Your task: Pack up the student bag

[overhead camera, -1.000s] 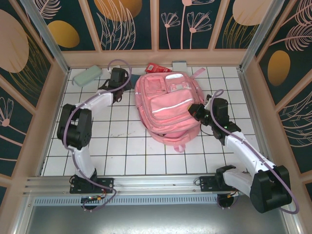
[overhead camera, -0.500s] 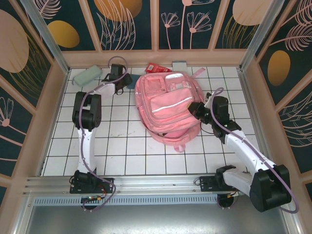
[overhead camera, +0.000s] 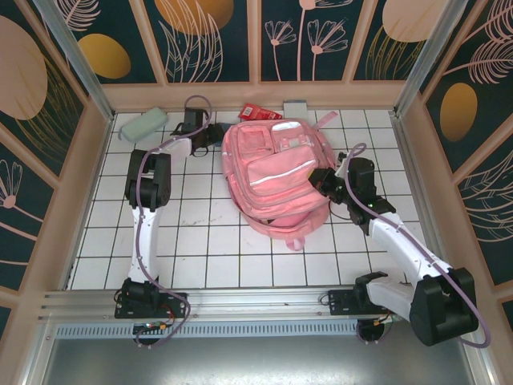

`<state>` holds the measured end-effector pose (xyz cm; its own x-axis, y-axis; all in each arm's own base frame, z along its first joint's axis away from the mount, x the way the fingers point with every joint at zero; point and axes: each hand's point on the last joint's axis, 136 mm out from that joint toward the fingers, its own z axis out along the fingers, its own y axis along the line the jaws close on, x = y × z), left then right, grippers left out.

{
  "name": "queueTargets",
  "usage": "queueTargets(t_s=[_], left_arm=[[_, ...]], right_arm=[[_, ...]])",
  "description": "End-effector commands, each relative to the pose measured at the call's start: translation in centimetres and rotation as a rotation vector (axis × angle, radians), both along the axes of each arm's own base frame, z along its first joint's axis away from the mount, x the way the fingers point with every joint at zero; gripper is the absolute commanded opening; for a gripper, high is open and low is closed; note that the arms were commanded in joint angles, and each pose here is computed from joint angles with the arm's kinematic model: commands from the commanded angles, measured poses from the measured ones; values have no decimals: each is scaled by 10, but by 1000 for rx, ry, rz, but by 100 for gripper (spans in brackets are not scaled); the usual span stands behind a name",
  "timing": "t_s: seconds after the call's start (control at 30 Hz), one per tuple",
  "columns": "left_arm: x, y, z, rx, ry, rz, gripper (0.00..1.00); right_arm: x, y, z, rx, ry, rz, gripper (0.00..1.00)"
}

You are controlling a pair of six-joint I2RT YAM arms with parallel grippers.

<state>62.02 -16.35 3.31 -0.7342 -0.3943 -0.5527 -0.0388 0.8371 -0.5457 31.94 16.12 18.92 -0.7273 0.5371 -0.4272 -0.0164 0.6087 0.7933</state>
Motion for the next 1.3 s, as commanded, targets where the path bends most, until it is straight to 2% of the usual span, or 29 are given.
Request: queueTargets(t_s=[0.0, 0.07, 0.13, 0.3, 0.47, 0.63, 0.77, 1.0, 1.27], left_arm=[[-11, -16, -9, -28, 29, -88, 29], [-12, -14, -14, -8, 42, -81, 10], [-12, -11, -14, 7, 43, -74, 0], [-14, -1, 6, 35, 6, -34, 0], [-21, 17, 53, 71, -76, 44, 0], [-45, 38, 115, 71, -185, 148, 0], [-73, 43, 142, 31, -227, 169, 0], [-138, 24, 189, -30, -318, 94, 0], [-214, -39, 218, -27, -394, -119, 0]], right_arm=[[8, 7, 32, 44, -94, 34, 0], [8, 7, 32, 46, -92, 32, 0], [8, 6, 31, 48, -90, 30, 0], [7, 5, 33, 45, -93, 24, 0], [8, 4, 34, 39, -99, 24, 0], [11, 6, 44, 41, -125, 34, 0], [18, 10, 56, 44, -155, 53, 0], [42, 22, 79, 61, -212, 90, 0], [65, 25, 98, 71, -242, 81, 0]])
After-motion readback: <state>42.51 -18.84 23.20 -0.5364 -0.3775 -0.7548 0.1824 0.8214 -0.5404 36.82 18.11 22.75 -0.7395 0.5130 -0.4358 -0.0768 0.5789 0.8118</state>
